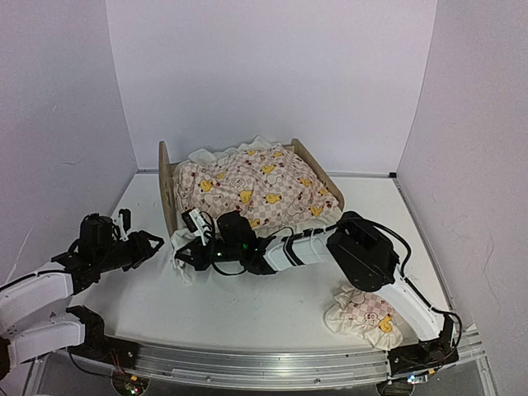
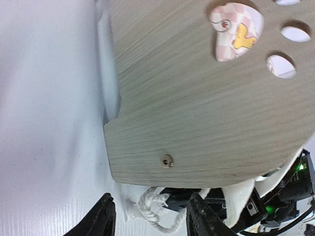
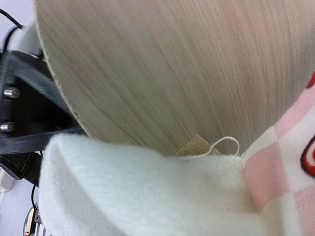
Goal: Set up the pet bed
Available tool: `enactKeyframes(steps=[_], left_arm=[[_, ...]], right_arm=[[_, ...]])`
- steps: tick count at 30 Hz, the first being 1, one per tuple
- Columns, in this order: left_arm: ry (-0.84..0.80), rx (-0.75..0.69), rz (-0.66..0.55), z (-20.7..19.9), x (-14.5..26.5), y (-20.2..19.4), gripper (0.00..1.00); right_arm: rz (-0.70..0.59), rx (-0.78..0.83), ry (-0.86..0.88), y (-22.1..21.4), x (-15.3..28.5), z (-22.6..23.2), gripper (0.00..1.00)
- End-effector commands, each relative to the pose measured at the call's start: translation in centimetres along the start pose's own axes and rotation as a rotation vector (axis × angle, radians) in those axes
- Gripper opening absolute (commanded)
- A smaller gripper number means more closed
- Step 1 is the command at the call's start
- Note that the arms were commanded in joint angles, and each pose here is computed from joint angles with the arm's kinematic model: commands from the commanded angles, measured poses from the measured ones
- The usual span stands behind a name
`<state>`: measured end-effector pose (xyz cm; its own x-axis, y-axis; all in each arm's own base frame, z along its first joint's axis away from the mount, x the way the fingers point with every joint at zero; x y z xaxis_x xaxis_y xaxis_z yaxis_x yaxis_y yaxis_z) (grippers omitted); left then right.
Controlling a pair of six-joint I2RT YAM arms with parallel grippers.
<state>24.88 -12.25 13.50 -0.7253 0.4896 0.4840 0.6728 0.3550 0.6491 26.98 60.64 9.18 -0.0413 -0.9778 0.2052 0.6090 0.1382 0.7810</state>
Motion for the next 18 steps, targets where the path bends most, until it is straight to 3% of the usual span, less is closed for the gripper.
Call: enactKeyframes(steps=[1, 4, 18], left_arm=[[-0.14, 0.207, 0.056, -0.3, -1.1, -0.3, 0.48], [-0.156, 0.267, 0.13, -0.5, -1.9, -0.7, 0.43], [-0.184, 0.34, 0.142, -1.0, -2.5, -0.5, 0.3]], right_arm=[[-0.058, 0.061, 0.047, 1.8, 0.2, 0.7, 0.0], [-0.055, 0.072, 0.055, 1.8, 0.3, 0.9, 0.0], [-0.046, 0.087, 0.069, 1.8, 0.0, 1.1, 0.0]])
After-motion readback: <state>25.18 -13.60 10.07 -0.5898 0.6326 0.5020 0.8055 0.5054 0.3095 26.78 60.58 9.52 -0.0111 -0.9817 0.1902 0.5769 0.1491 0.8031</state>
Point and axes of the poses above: each gripper's point midway between its finger pads, its own x axis back along the fingers, its own z axis along the line the jaws close on, y = z × x, the point moved 2 cm from there along x, back along the fingers, and after that the axes turned 8 degrees about -x, right-handed, at the moved point
